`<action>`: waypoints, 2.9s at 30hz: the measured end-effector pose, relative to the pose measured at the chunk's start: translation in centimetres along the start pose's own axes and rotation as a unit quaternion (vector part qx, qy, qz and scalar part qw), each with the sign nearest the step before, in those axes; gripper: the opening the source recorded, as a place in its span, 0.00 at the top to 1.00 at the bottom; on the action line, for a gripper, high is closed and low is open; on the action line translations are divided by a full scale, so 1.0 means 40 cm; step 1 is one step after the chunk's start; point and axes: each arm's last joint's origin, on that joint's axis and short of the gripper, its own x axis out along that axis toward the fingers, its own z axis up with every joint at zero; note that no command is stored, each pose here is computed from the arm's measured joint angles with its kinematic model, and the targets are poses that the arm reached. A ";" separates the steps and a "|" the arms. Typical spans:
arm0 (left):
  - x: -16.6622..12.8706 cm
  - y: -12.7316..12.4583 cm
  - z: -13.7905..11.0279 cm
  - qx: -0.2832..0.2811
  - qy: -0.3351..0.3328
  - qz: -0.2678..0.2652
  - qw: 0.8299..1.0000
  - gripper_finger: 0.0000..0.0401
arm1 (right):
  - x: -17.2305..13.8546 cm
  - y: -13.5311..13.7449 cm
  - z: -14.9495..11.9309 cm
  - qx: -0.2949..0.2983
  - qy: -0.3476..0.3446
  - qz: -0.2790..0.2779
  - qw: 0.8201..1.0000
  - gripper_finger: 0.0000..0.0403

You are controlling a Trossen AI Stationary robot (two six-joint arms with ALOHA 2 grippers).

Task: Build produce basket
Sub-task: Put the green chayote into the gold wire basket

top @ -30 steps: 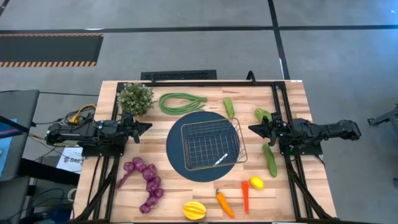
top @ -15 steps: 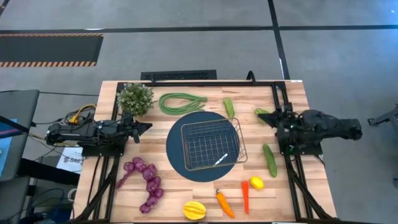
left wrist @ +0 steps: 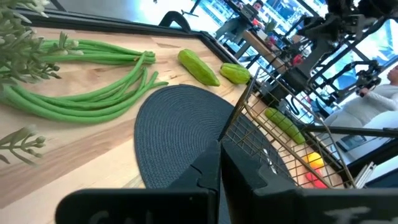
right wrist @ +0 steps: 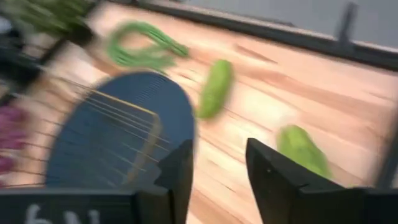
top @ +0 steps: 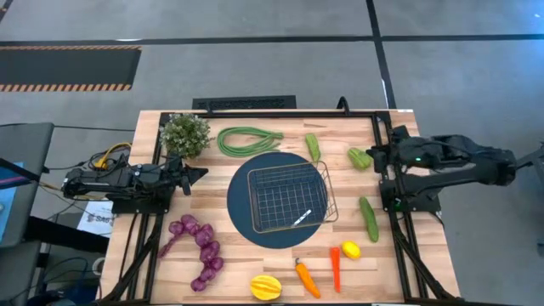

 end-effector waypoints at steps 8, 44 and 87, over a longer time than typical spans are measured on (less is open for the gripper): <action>0.000 0.000 0.000 0.000 0.001 0.000 1.000 1.00 | 0.073 0.022 0.040 0.024 0.063 -0.113 0.991 0.43; 0.000 -0.002 -0.006 -0.024 0.031 -0.024 0.999 1.00 | 0.423 -0.114 0.122 -0.031 0.397 -0.126 0.909 0.43; 0.000 -0.001 -0.004 -0.030 0.021 -0.015 0.999 1.00 | 0.472 -0.153 0.065 -0.057 0.378 -0.167 0.909 0.38</action>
